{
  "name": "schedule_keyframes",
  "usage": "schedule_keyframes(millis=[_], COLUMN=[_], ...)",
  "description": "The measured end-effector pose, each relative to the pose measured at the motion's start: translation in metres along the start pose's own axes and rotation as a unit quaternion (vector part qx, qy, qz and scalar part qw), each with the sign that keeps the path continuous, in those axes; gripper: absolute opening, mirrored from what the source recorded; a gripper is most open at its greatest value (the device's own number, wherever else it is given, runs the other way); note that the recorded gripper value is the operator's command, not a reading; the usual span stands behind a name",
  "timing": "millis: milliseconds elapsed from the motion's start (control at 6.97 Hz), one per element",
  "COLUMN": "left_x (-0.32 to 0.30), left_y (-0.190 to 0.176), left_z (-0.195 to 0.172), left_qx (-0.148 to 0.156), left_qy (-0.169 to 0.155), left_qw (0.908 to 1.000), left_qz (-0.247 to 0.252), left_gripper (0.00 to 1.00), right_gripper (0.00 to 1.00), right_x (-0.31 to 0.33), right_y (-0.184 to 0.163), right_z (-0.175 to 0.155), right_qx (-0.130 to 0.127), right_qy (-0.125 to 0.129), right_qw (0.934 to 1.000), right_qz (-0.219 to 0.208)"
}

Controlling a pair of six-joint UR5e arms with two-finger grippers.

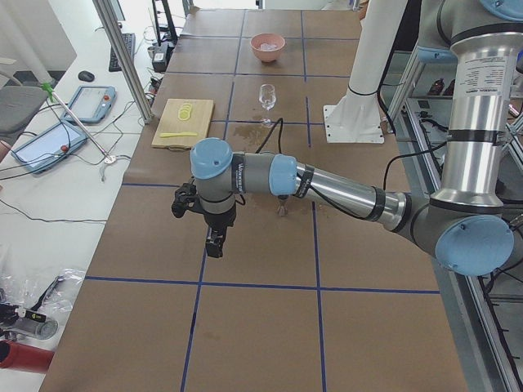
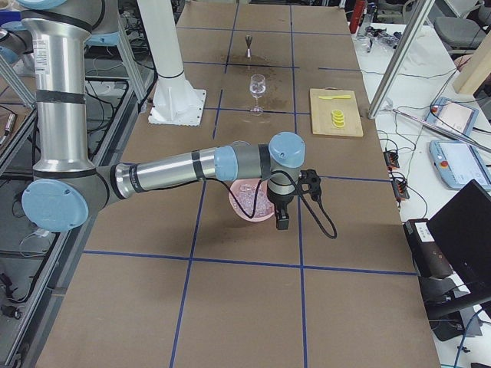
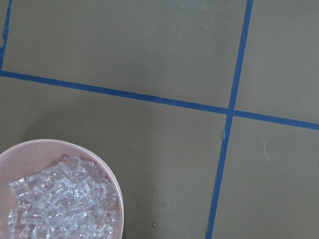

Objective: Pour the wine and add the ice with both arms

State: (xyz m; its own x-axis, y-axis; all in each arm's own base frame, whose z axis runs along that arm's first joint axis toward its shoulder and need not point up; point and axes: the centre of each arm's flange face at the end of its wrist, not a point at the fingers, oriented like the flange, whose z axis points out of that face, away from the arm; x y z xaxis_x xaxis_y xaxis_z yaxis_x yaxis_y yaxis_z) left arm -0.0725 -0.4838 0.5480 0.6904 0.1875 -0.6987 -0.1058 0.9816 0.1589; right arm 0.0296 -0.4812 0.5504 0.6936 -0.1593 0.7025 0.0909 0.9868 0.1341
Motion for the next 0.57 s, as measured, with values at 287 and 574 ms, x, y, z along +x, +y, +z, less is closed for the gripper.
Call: schedule_keyframes(millis=[287, 574], left_x=[-0.007, -0.011], left_y=[0.014, 0.018], left_z=[0.013, 0.018], left_qx=[0.003, 0.003], left_qy=[0.019, 0.022], left_qw=[0.9998, 0.9998], left_qz=[-0.001, -0.001], left_gripper=[1.0, 1.0], right_gripper=[1.0, 1.0], right_x=[0.011, 0.022], right_y=[0.004, 0.003], right_z=[0.017, 0.034], right_qx=[-0.017, -0.025], right_qy=[0.001, 0.001], right_qw=[0.9998, 0.9996], right_qz=[0.008, 0.009])
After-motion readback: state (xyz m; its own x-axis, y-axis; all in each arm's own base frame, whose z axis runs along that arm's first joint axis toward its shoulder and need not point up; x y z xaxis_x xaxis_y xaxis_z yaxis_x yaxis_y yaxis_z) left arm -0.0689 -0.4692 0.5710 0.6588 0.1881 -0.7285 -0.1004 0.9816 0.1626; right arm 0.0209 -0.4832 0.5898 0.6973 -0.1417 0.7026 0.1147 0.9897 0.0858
